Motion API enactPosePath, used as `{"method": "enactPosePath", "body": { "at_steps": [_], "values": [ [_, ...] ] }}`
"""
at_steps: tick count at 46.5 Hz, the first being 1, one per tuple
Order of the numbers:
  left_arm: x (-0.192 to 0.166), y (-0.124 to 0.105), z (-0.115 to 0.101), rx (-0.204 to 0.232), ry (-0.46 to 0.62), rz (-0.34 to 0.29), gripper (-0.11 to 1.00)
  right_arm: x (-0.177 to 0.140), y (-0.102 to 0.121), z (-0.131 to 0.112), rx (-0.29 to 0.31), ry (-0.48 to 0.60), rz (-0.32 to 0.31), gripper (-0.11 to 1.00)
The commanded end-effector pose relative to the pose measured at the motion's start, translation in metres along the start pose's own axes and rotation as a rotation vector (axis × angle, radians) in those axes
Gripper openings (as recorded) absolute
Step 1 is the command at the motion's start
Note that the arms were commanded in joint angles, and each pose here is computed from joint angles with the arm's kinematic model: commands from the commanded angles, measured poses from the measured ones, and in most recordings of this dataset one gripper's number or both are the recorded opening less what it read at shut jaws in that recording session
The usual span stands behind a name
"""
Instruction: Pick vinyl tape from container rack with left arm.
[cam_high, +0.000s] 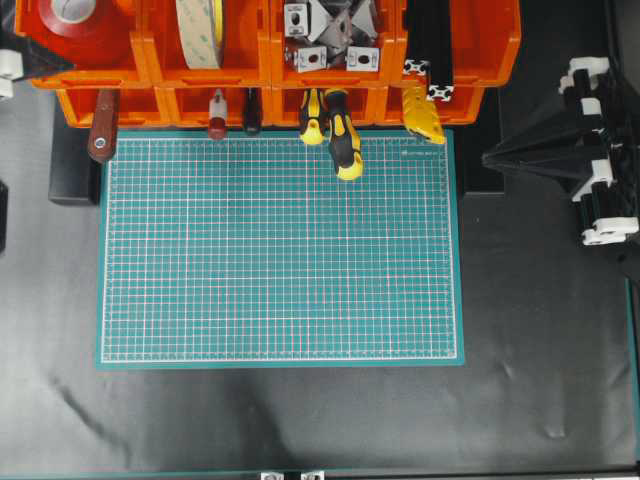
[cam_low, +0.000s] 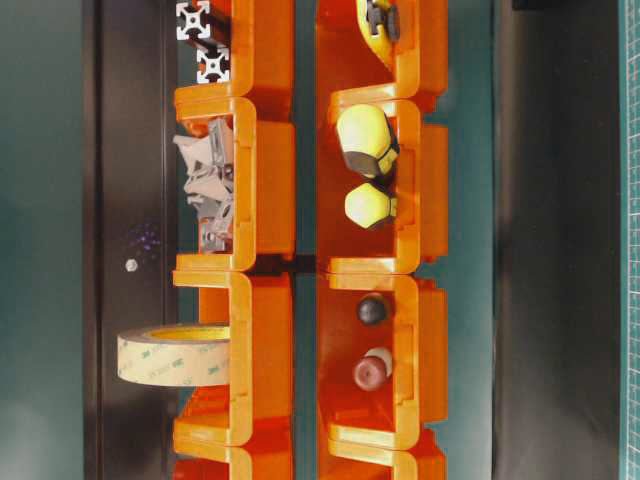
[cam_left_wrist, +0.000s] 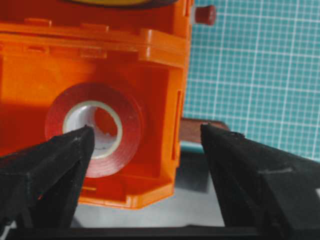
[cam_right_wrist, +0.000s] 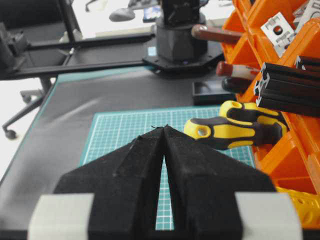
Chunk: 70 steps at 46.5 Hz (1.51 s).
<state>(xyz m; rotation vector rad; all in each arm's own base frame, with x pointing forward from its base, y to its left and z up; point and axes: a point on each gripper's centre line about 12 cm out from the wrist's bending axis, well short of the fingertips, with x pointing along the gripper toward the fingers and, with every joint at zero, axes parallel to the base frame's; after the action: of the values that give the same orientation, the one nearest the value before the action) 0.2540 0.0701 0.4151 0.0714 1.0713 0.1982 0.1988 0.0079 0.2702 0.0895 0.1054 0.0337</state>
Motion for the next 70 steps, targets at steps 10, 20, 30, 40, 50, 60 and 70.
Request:
{"method": "enactPosePath", "body": {
  "at_steps": [10, 20, 30, 40, 50, 60, 70],
  "values": [
    [0.023, 0.001, -0.010, -0.008, 0.069, -0.001, 0.83, 0.002, 0.004, 0.013, -0.001, -0.033, 0.015, 0.01],
    [0.026, 0.000, -0.013, -0.009, 0.080, -0.003, 0.82, 0.002, 0.003, 0.012, -0.002, -0.031, 0.013, 0.01],
    [0.027, 0.003, -0.011, -0.017, 0.075, 0.002, 0.78, 0.002, 0.003, 0.012, -0.004, -0.031, 0.013, 0.01],
    [0.026, 0.010, -0.007, -0.011, 0.031, 0.019, 0.45, 0.002, 0.003, 0.011, -0.004, -0.031, 0.013, 0.01],
    [0.018, 0.012, 0.001, 0.076, -0.008, 0.027, 0.18, 0.002, 0.003, 0.011, -0.004, -0.030, 0.013, 0.01],
    [-0.038, 0.011, 0.025, 0.082, -0.119, 0.036, 0.18, 0.002, 0.003, 0.011, -0.004, -0.030, 0.013, 0.01],
    [-0.080, -0.025, 0.046, 0.144, -0.240, -0.042, 0.18, 0.002, 0.003, 0.012, -0.005, -0.036, 0.013, 0.01]
  ]
}}
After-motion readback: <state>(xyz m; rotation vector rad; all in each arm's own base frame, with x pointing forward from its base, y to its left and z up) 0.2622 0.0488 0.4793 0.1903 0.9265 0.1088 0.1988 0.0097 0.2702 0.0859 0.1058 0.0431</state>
